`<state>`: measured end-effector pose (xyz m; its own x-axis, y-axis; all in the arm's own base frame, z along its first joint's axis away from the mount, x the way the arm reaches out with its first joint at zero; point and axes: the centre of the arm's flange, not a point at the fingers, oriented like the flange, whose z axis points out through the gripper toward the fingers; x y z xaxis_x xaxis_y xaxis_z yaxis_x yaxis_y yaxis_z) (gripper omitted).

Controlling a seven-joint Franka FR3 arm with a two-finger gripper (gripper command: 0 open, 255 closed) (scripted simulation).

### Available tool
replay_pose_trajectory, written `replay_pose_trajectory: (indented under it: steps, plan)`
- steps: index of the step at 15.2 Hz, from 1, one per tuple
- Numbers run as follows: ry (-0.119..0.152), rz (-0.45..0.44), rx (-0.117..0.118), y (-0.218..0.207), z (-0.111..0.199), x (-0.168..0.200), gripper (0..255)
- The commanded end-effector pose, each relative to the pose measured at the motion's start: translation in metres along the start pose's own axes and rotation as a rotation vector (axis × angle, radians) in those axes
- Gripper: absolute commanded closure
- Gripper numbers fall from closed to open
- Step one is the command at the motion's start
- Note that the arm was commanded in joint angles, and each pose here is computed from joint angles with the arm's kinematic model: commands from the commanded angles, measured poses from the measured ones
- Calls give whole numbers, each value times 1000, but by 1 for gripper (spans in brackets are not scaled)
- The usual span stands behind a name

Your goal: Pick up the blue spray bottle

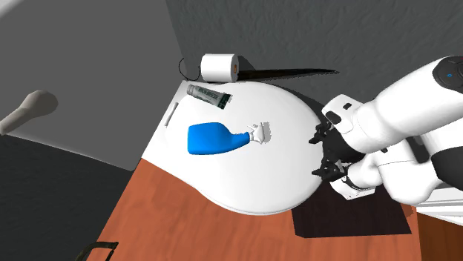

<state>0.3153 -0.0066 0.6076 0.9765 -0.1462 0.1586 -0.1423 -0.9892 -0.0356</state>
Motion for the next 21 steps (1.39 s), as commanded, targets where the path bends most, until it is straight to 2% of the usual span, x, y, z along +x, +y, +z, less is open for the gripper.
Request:
replay_pose_trajectory:
  steps: [1,19,21]
  plan:
    - [0,0,0,0,0,0,0]
    - [-128,39,-9,29,27,254,0]
    - [-129,40,-9,30,33,255,0]
